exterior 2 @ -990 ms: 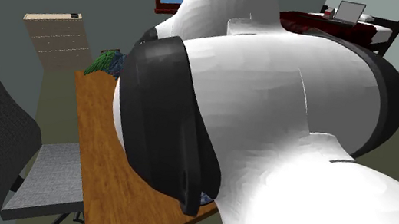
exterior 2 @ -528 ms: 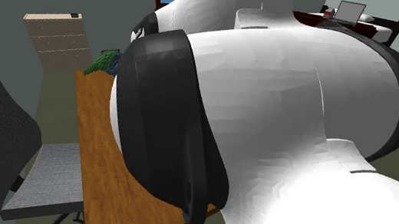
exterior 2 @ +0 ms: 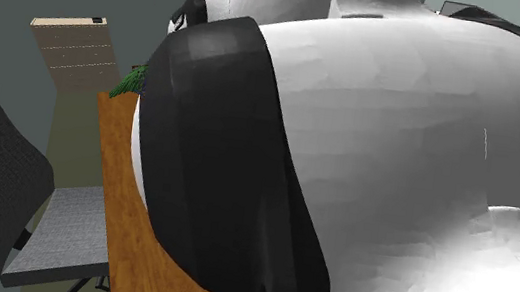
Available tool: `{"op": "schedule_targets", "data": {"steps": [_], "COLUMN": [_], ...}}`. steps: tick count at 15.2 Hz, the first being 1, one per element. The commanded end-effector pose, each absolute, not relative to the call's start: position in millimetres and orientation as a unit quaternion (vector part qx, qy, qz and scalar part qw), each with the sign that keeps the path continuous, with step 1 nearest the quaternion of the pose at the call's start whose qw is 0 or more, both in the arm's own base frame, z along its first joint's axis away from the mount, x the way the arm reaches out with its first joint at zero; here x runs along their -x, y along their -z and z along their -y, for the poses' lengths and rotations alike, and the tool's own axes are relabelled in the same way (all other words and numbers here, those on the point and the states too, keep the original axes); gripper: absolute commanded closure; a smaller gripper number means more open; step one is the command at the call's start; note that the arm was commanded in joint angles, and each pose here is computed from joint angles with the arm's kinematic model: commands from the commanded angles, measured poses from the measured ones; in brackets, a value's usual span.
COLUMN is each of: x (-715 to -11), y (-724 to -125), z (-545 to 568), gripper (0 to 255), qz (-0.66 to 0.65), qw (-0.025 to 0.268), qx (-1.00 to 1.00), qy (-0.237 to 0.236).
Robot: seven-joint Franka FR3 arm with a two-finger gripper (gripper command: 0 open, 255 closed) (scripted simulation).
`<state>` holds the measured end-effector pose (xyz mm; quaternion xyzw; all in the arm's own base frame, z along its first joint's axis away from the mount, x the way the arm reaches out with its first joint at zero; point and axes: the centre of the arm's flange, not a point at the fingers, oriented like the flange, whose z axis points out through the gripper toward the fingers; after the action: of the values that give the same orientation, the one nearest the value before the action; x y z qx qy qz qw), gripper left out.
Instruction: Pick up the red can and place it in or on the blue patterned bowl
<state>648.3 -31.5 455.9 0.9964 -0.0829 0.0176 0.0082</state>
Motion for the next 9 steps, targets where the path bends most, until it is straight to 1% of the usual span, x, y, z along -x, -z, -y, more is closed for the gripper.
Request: {"op": "schedule_targets", "data": {"steps": [1, 9], "x": [-625, -520], "y": [-459, -471], "z": [34, 42], "gripper": [255, 255], "qz": [0.083, 0.083], "qw": [0.008, 0.008], "qx": [-0.996, -0.996], "qy": [-0.018, -0.018]}}
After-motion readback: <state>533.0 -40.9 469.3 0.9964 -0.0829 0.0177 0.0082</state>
